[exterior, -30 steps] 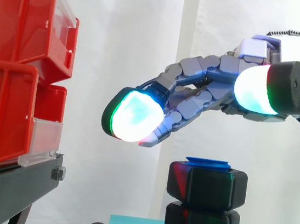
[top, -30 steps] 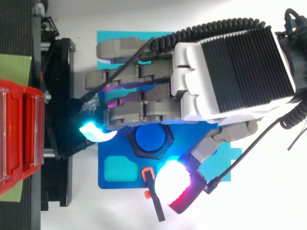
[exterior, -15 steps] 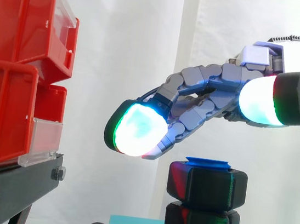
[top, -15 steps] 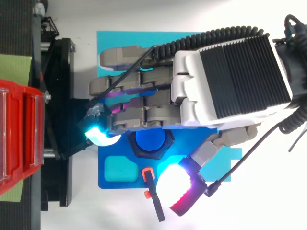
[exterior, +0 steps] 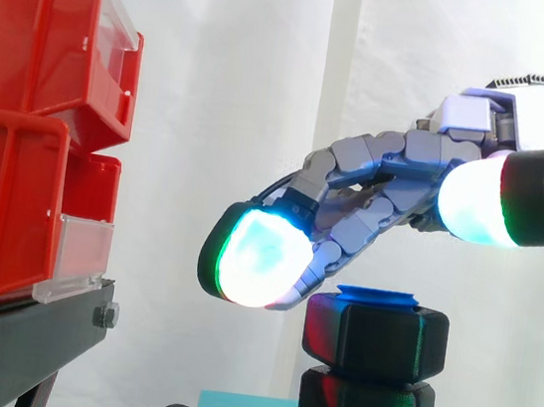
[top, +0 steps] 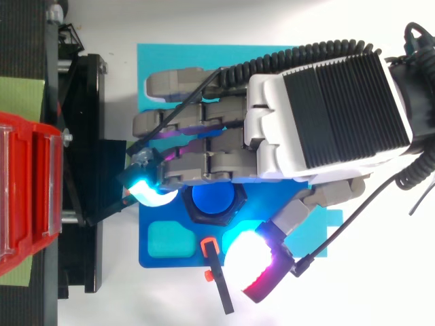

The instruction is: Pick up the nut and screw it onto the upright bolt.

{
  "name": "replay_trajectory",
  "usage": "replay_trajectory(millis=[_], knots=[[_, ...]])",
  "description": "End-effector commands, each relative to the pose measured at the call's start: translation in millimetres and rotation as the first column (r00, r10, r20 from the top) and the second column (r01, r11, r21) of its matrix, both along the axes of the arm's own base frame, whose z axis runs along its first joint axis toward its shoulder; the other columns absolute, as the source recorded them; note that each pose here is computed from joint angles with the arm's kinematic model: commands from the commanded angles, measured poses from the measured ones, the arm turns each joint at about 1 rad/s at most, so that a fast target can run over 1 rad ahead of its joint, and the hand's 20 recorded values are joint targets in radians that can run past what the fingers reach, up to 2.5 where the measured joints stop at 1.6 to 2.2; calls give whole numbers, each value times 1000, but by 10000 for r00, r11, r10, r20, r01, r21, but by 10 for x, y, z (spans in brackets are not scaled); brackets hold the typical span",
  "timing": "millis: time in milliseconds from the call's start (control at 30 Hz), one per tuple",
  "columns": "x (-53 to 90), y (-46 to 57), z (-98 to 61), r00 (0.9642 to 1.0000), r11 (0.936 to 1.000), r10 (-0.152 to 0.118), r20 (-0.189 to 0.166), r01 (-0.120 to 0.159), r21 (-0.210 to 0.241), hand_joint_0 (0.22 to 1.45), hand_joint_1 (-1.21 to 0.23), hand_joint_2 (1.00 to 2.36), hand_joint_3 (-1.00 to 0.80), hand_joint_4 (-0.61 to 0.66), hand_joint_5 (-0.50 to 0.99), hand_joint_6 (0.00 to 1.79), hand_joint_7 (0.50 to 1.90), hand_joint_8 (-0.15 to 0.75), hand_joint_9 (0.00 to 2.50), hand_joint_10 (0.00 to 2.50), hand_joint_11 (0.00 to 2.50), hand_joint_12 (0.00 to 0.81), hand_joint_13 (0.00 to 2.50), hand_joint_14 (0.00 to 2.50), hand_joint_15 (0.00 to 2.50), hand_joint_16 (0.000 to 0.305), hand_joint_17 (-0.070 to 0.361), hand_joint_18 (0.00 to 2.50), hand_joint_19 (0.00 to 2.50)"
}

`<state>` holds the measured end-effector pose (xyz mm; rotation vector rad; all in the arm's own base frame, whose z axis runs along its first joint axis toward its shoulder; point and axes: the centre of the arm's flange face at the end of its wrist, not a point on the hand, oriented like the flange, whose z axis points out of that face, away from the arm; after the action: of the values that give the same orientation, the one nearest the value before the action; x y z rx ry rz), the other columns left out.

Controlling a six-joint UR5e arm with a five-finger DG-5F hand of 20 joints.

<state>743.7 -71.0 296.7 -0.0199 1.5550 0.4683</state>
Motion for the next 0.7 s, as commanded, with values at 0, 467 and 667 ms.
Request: replay_trajectory(millis=[0, 467, 667], knots=[[-9, 7, -10, 10000, 10000, 20, -94, -20, -6, 474, -277, 1000, -500, 215, -105, 504, 881, 243, 620, 0, 0, 329, 340, 0, 0, 39, 88, 0, 0], [-19, 6, -24, 9999, 10000, 18, -167, -19, -68, 481, -280, 1000, -500, 229, -76, 504, 1026, 252, 682, 0, 0, 323, 407, 0, 0, 38, 85, 0, 0], [-46, -5, -135, 10000, 10000, 19, -69, -19, -34, 487, -276, 1000, -500, 212, -51, 504, 1180, 256, 737, 0, 0, 323, 454, 0, 0, 36, 81, 0, 0]])
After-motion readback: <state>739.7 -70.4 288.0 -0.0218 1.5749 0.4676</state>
